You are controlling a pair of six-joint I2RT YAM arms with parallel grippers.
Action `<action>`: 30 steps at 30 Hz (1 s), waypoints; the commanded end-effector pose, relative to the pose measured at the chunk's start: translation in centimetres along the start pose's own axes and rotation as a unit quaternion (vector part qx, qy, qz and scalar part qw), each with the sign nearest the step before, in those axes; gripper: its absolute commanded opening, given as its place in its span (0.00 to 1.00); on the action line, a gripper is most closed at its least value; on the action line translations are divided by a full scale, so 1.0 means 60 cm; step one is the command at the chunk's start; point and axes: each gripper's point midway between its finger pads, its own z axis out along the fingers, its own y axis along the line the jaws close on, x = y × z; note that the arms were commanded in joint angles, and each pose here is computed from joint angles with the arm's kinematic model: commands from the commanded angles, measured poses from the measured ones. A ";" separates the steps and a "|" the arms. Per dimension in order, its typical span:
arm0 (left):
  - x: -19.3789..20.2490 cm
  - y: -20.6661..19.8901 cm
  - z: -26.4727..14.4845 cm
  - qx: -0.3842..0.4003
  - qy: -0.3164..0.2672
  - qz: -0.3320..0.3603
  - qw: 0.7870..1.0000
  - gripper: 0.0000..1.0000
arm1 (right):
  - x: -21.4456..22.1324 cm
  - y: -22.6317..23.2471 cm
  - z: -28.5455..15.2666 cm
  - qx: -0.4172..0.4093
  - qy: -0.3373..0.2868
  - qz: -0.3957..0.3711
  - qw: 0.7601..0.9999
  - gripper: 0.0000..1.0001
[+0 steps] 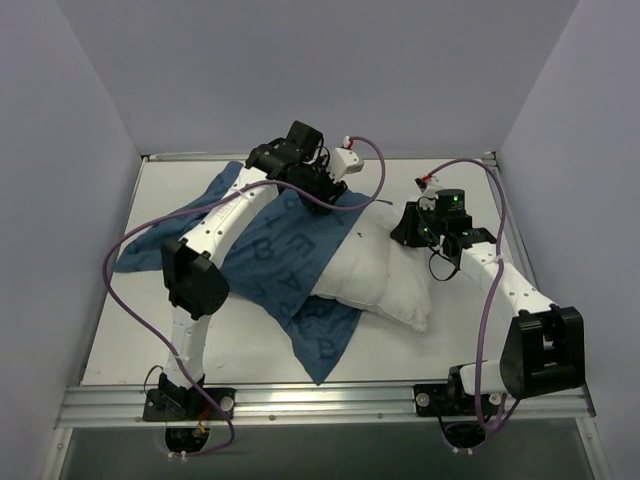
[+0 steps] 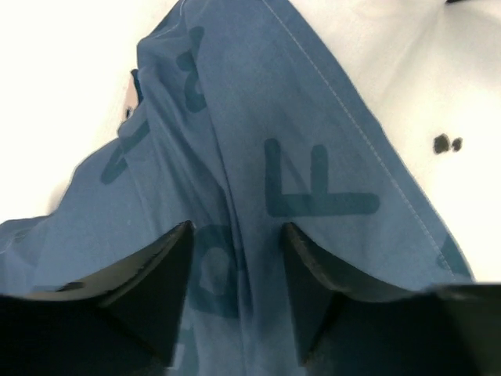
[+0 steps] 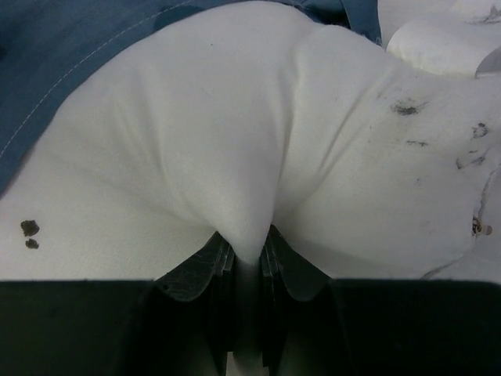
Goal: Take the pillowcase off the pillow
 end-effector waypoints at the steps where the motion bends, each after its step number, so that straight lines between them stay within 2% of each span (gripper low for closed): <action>1: -0.027 0.006 -0.022 -0.007 -0.025 0.005 1.000 0.55 | 0.031 0.002 0.002 0.002 0.033 0.007 0.999 0.00; 3: -0.012 0.013 -0.006 -0.015 -0.009 -0.002 1.000 0.27 | 0.035 0.001 0.002 0.005 0.037 0.012 0.999 0.00; 4: -0.005 0.025 -0.002 -0.033 0.001 -0.010 0.999 0.03 | 0.035 -0.001 0.002 0.010 0.038 0.016 0.999 0.00; 6: -0.002 0.045 0.004 -0.055 0.003 -0.022 0.998 0.02 | 0.039 -0.019 -0.003 0.040 0.044 0.032 0.998 0.00; 10: 0.004 0.136 -0.016 -0.167 0.004 -0.064 0.984 0.02 | 0.034 -0.048 -0.017 0.046 0.030 0.084 0.995 0.00; 11: 0.016 0.183 -0.035 -0.215 0.008 -0.075 0.974 0.02 | 0.041 -0.058 -0.021 0.049 0.032 0.093 0.994 0.00; 14: 0.057 0.273 -0.082 -0.288 0.017 -0.111 0.951 0.02 | 0.046 -0.086 -0.042 0.079 0.023 0.106 0.991 0.00; 17: 0.108 0.331 -0.121 -0.317 0.030 -0.135 0.938 0.02 | 0.054 -0.088 -0.047 0.085 0.022 0.111 0.990 0.00; 23: 0.191 0.399 -0.189 -0.357 0.062 -0.143 0.921 0.02 | 0.064 -0.103 -0.047 0.100 0.030 0.116 0.988 0.00; 24: 0.228 0.420 -0.208 -0.371 0.079 -0.148 0.914 0.02 | 0.061 -0.104 -0.049 0.100 0.027 0.116 0.988 0.00; 26: 0.253 0.447 -0.239 -0.395 0.081 -0.148 0.903 0.02 | 0.060 -0.103 -0.050 0.098 0.027 0.115 0.988 0.00; 28: 0.293 0.463 -0.255 -0.395 0.090 -0.150 0.902 0.02 | 0.063 -0.102 -0.047 0.095 0.030 0.116 0.988 0.00; 30: 0.295 0.448 -0.255 -0.378 0.088 -0.146 0.910 0.02 | 0.065 -0.098 -0.044 0.087 0.033 0.115 0.989 0.00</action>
